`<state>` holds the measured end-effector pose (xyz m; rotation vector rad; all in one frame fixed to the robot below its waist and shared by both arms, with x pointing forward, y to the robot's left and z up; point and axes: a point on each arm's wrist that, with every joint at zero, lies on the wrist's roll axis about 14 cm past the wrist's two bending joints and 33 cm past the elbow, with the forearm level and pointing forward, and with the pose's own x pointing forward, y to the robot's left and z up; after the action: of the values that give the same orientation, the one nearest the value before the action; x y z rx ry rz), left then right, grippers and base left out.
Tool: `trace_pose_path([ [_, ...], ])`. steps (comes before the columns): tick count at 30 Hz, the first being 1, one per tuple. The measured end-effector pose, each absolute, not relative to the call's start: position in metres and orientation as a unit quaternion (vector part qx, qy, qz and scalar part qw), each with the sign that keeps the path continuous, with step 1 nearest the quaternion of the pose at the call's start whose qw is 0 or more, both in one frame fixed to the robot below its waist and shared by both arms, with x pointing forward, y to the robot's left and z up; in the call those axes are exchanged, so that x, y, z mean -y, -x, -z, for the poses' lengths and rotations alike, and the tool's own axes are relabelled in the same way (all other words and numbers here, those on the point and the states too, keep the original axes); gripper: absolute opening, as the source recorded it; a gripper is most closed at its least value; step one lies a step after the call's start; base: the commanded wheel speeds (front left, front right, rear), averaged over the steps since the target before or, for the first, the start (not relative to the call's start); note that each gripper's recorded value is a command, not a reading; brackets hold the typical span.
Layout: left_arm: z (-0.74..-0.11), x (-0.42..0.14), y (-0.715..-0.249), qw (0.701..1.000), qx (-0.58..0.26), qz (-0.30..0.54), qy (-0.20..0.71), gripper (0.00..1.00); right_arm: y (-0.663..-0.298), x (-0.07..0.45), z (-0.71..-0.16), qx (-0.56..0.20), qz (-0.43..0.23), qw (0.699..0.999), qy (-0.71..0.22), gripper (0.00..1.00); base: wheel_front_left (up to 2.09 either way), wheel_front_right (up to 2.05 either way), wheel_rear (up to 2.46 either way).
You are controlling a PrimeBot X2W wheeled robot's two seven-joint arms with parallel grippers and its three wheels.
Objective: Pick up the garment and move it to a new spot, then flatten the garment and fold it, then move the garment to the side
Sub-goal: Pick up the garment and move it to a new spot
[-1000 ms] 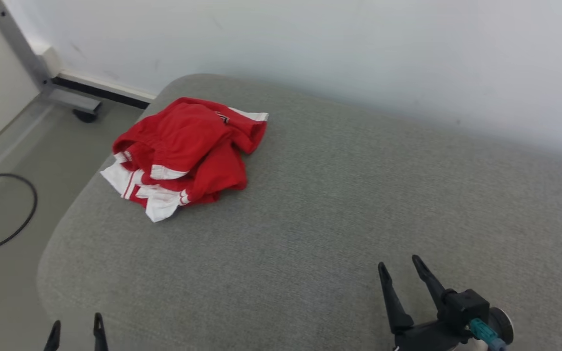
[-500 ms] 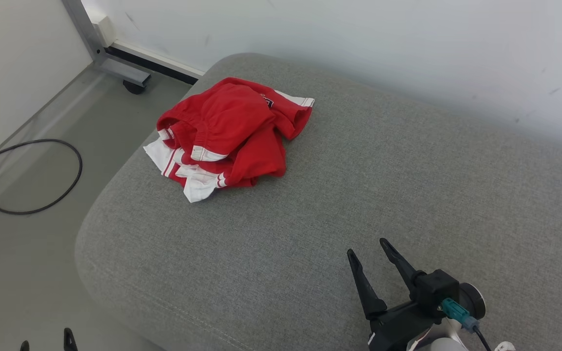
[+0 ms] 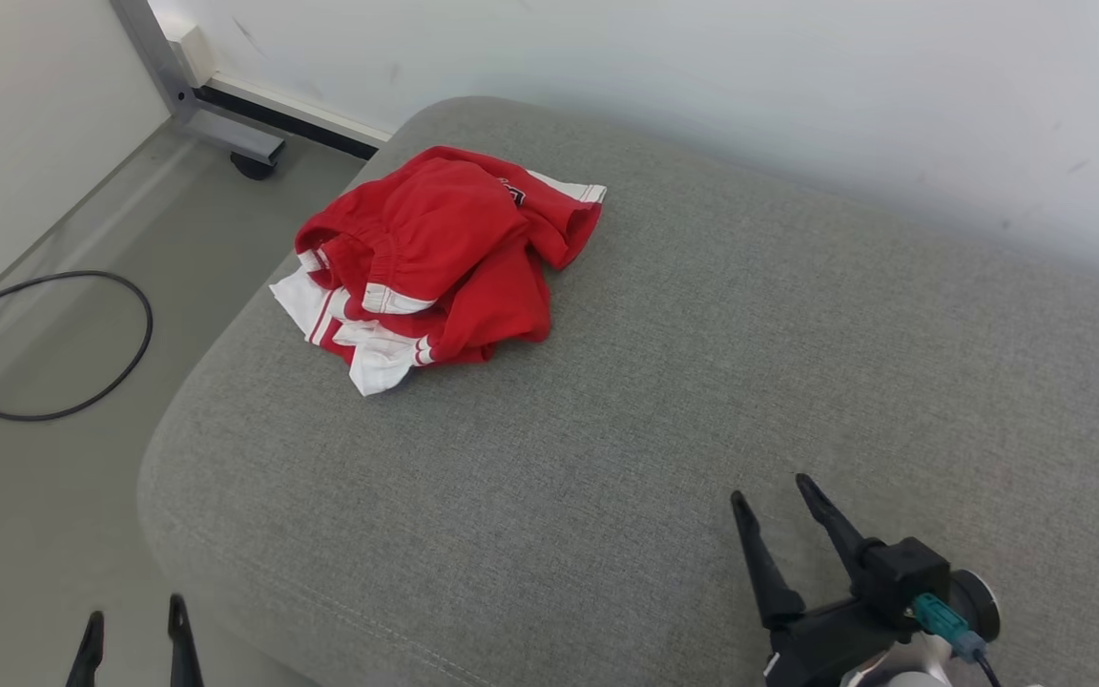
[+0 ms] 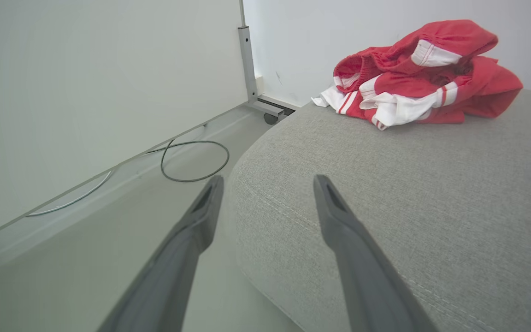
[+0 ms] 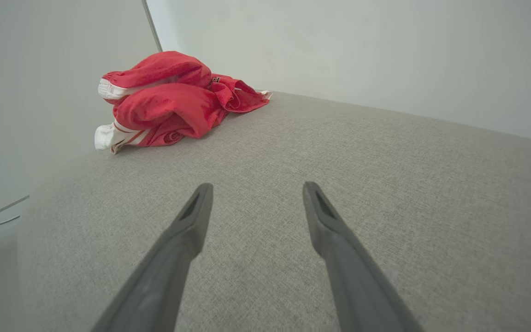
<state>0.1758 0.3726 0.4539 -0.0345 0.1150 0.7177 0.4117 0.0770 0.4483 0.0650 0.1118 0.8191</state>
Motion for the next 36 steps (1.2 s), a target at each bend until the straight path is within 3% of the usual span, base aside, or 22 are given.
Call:
trace_pose_path([
  [16,-0.515,-0.388,-0.308,0.974,-0.001,-0.222,-0.049,1.00,-0.439,-0.030,-0.448,-0.034,-0.351,0.936,-0.015,1.00,0.00,0.00,0.00],
  [30,-0.499,-0.355,-0.432,0.988,-0.115,-0.049,-0.086,1.00,-0.446,0.018,-0.419,-0.068,-0.295,0.953,-0.018,1.00,0.00,0.00,0.00],
  [36,-0.495,-0.353,-0.451,0.982,-0.157,-0.021,-0.103,1.00,-0.443,0.031,-0.413,-0.078,-0.280,0.957,-0.016,1.00,0.00,0.00,0.00],
])
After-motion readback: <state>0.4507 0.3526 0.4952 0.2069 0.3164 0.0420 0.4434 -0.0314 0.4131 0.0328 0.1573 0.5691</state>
